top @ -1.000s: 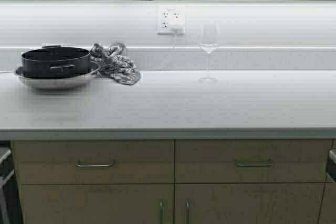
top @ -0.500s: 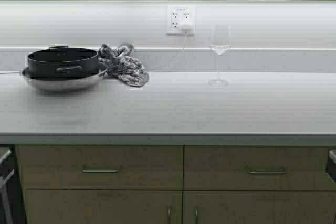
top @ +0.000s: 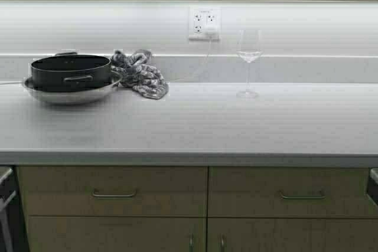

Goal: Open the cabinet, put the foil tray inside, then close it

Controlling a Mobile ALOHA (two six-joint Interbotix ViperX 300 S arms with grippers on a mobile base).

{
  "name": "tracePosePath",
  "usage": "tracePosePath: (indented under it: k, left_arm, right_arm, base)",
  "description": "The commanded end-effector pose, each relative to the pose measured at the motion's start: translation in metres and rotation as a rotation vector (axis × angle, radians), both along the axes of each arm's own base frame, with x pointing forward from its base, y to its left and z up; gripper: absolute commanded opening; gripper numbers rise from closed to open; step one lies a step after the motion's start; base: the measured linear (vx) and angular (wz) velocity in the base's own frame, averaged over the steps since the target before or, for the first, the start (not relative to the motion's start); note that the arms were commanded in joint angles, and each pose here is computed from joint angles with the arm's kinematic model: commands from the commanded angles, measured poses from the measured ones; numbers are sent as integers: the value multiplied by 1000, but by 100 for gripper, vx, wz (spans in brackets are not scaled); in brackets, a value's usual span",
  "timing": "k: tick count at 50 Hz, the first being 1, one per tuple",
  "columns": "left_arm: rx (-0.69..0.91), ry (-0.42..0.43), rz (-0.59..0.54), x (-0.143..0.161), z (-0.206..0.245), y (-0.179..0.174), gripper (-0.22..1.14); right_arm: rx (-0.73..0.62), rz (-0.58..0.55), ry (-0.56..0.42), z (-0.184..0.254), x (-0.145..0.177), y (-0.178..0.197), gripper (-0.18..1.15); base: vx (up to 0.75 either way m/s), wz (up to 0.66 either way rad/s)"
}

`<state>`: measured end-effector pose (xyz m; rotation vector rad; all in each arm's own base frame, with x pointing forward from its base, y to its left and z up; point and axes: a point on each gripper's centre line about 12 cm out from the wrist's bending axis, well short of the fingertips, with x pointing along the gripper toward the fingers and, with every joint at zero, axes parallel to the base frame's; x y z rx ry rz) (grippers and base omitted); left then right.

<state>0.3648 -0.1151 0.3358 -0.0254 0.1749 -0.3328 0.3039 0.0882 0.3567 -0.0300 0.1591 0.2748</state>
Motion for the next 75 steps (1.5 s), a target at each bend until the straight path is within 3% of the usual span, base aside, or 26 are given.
tracePosePath:
  k: [1, 75]
  left_arm:
    - [-8, -24, -5, 0, 8, -1, 4]
    - [-8, -6, -12, -2, -2, -2, 4]
  right_arm:
    - [9, 0, -29, 11, -1, -1, 6]
    - [-7, 5, -7, 1, 6, 2, 6]
  base:
    - [0, 0]
    - [0, 0]
